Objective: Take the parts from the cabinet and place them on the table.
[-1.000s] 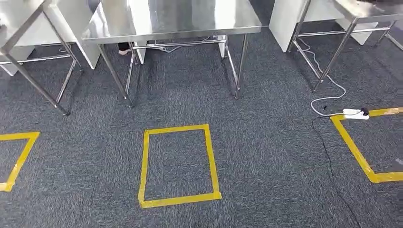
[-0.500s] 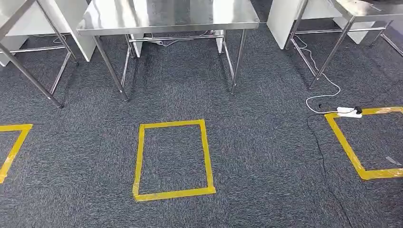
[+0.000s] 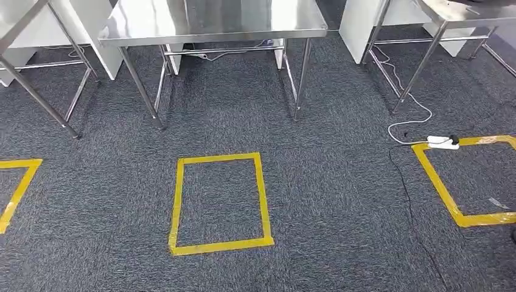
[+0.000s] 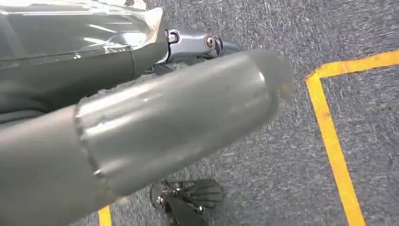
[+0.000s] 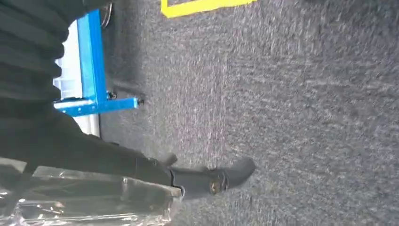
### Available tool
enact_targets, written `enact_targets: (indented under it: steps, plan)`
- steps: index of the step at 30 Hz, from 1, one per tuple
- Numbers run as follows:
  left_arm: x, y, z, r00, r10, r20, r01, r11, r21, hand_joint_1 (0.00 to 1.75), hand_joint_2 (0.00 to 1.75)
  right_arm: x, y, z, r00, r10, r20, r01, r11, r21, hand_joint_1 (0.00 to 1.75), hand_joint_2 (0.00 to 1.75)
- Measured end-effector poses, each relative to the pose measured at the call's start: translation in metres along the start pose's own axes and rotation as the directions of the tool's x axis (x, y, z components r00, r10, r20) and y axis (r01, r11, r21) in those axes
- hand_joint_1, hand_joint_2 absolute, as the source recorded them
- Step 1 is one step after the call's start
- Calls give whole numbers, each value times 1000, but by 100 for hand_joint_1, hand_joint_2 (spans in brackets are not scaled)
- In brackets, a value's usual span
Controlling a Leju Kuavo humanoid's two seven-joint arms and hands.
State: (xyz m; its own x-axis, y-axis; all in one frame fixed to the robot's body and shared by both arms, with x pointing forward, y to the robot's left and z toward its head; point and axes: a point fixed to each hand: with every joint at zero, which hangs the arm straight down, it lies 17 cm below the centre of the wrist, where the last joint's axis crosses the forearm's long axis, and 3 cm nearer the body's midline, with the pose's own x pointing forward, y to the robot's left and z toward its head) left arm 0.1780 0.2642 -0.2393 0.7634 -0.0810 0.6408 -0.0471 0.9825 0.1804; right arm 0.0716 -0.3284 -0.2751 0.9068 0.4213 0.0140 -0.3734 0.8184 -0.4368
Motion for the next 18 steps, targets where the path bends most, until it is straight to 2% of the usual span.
enact_targets:
  steps: [18]
  plan:
    - [0,-1,1,1000,2,-1,-2,1000,1,0,0,1,5,1,1000,7,7,-7,999,33,0,0]
